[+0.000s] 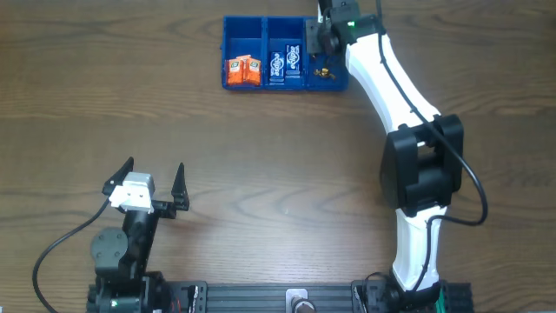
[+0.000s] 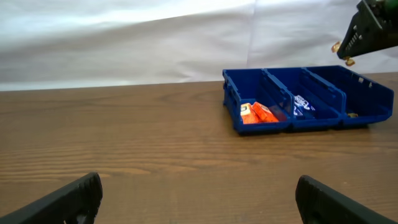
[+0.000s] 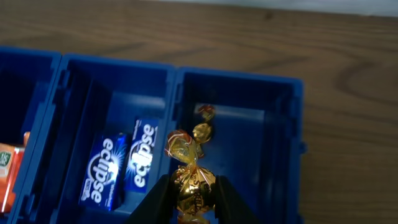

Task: Sort Candies Into Trays

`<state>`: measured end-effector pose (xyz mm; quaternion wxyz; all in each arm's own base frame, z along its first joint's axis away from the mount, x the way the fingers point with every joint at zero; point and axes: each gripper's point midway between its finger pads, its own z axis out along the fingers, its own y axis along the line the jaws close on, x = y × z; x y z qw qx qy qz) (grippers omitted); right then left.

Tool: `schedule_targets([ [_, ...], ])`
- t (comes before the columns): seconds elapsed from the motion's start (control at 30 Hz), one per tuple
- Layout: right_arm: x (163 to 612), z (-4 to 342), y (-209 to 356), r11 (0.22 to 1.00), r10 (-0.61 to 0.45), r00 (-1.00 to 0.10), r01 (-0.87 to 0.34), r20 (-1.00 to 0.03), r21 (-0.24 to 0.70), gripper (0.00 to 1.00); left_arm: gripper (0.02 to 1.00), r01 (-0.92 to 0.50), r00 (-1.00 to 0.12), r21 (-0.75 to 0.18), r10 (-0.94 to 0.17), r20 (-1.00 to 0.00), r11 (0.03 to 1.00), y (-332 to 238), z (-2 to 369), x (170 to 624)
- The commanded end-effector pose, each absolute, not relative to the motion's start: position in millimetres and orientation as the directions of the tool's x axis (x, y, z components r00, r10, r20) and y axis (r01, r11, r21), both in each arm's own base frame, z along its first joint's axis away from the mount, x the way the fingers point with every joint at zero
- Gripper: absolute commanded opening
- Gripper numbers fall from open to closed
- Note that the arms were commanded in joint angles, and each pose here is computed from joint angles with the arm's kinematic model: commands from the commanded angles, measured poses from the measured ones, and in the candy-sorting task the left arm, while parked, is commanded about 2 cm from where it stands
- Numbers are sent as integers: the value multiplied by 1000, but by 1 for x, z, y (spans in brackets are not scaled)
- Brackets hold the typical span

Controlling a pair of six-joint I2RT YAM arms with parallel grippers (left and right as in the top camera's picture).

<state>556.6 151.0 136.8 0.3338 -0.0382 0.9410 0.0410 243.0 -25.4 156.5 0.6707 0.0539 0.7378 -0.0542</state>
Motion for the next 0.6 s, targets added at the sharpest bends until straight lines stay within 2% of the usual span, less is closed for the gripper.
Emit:
schedule_targets([
  [0.03, 564, 156, 141, 996, 1, -748, -56, -664, 64, 178, 998, 162, -145, -26, -2, -989, 986, -27, 140, 242],
  [0.17, 563, 155, 141, 996, 0, -749, -56, -663, 64, 187, 998, 162, -145, -25, -2, -989, 986, -27, 140, 242],
  [0.2, 563, 155, 141, 996, 0, -749, -56, -663, 64, 244, 998, 161, -145, -25, -2, -989, 987, -27, 140, 242],
  [0.23, 563, 155, 141, 996, 0, -749, -56, -663, 64, 402, 998, 161, -145, -26, -2, -989, 987, -27, 140, 242],
  [0.27, 563, 155, 141, 996, 0, -749, -56, -663, 64, 489, 998, 162, -145, -25, -2, -989, 986, -27, 140, 242],
  [0.4, 562, 154, 141, 996, -4, -752, -58, -659, 61, 1000, 998, 162, -145, -25, -2, -989, 986, -27, 140, 242],
  [0.6, 559, 168, 123, 999, 11, -746, -22, -666, 42, 1000, 1000, 162, -145, -26, -2, -989, 986, -27, 140, 242],
])
